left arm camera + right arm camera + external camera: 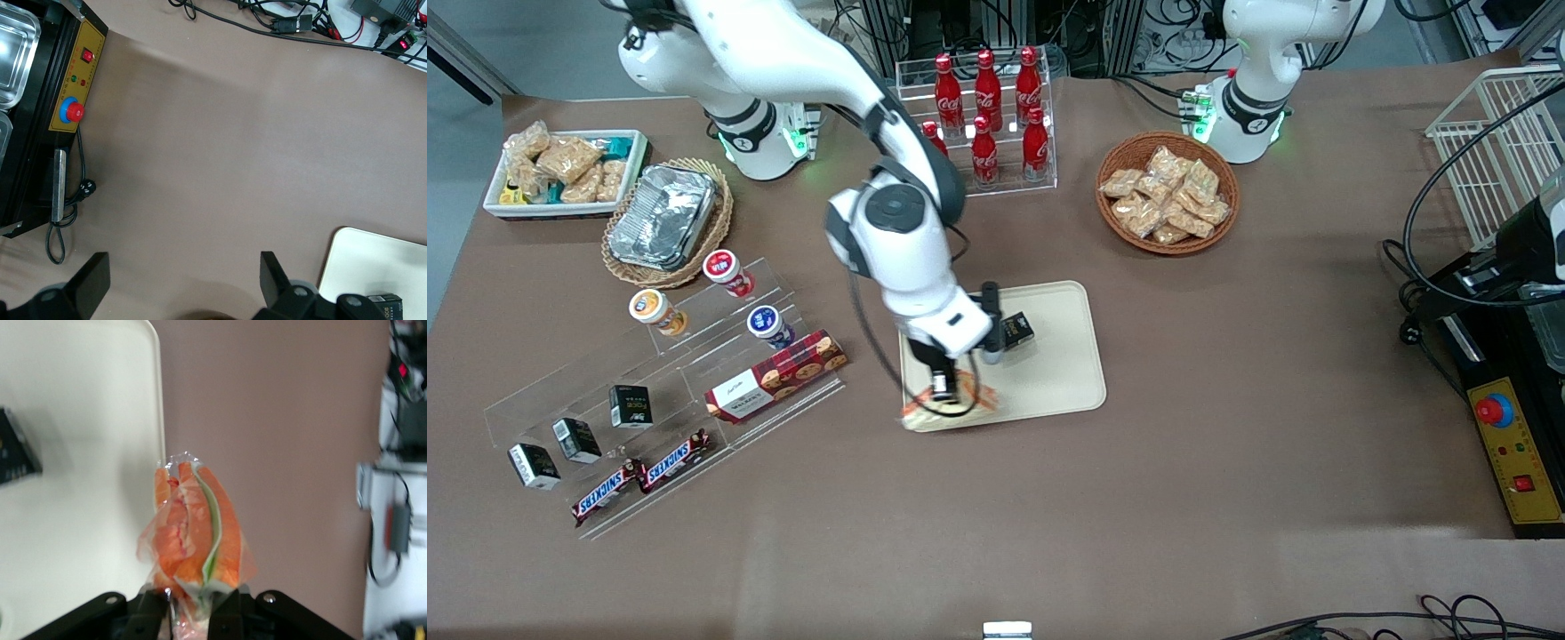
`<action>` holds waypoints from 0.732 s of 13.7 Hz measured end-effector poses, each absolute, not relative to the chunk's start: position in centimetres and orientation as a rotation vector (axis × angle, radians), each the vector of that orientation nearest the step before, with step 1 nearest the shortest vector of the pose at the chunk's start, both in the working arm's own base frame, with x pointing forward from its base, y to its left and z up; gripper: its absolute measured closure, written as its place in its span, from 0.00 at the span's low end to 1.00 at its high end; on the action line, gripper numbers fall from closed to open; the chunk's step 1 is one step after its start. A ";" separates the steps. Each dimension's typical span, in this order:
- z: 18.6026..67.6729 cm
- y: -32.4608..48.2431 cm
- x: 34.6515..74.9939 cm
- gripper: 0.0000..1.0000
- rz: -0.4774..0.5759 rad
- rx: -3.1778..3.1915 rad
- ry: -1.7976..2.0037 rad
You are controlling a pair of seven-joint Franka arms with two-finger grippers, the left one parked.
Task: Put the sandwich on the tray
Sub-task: 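Carry the sandwich with the right gripper over the cream tray, then lower the sandwich onto the tray beside the black box and release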
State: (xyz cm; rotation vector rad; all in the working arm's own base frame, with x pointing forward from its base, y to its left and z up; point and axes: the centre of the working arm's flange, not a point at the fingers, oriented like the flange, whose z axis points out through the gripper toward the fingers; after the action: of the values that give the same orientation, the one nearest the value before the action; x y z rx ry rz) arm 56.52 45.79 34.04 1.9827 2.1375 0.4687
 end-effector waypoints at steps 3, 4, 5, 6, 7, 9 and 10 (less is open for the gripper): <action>29.6 49.3 54.1 0.81 0.472 1.957 2.222; 29.0 50.0 53.4 0.81 0.468 1.970 2.237; 28.6 50.5 52.9 0.81 0.465 1.982 2.247; 28.3 50.8 52.6 0.81 0.461 1.989 2.253; 27.9 50.9 52.5 0.81 0.453 1.998 2.253; 26.8 50.7 52.5 0.81 0.431 2.032 2.237; 26.0 50.5 52.5 0.81 0.415 2.058 2.220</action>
State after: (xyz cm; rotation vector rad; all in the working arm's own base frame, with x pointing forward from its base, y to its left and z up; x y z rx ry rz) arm 52.53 50.54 25.97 2.0580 2.2199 0.4153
